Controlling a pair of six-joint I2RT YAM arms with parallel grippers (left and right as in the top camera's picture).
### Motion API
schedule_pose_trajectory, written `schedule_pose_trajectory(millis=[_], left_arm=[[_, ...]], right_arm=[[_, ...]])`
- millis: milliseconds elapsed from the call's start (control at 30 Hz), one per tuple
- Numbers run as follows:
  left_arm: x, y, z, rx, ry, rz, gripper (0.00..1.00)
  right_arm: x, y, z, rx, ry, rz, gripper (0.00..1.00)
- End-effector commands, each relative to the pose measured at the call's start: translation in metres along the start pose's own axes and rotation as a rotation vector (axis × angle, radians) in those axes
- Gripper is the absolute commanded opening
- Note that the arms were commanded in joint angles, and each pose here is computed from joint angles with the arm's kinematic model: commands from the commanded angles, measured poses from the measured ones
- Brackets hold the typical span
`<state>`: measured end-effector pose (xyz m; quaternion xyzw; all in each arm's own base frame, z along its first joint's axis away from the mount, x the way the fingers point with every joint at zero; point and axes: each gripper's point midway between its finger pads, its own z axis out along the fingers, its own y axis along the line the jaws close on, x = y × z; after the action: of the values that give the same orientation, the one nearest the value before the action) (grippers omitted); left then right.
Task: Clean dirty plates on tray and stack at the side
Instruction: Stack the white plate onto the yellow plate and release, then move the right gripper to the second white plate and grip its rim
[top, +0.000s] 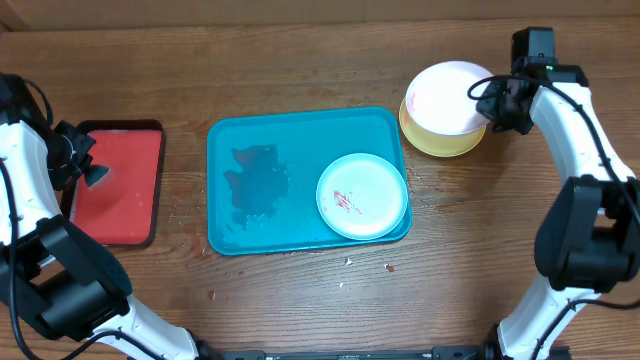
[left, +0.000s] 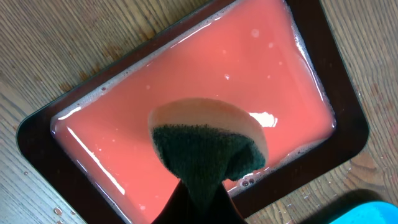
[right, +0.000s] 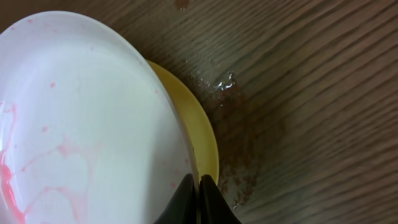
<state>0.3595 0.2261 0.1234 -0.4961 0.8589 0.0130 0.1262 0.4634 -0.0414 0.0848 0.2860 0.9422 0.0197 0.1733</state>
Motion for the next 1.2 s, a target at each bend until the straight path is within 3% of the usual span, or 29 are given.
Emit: schedule_pose_trajectory(millis=[0,67,200,367,500,767,1167], left_arm=[[0.001,-0.001,-0.005,0.015,-0.005,0.003,0.04],[0.001,-0.001,-0.005,0.015,-0.005,0.003,0.04],[0.001,-0.001,-0.005,0.016,-0.005,0.003,0.04],[0.001,-0.001,-0.004,0.018,-0.003,0.003,0.04],[0.002,-0.003,-0.002,0.021,0.001,0.006,0.04],[0.014,-0.021,0.032,0.029,0.065,0.107,0.04],[0.040,-0.011,0.113,-0.052,0.225,0.138,0.04]], right_arm=[[0.011,0.009,0.013,-0.023,0.043,-0.001,0.04],[0.012,0.009,0.015,-0.021,0.047,-0.003,0.13],[0.013,0.009,0.015,-0.019,0.051,-0.003,0.16],[0.024,0.022,0.006,-0.106,0.108,-0.016,0.45],[0.023,0.036,-0.015,-0.188,0.101,-0.046,0.59],[0.041,0.091,-0.079,-0.527,0.124,-0.246,0.71],[0.098,0.139,-0.084,-0.530,0.148,-0.522,0.75]])
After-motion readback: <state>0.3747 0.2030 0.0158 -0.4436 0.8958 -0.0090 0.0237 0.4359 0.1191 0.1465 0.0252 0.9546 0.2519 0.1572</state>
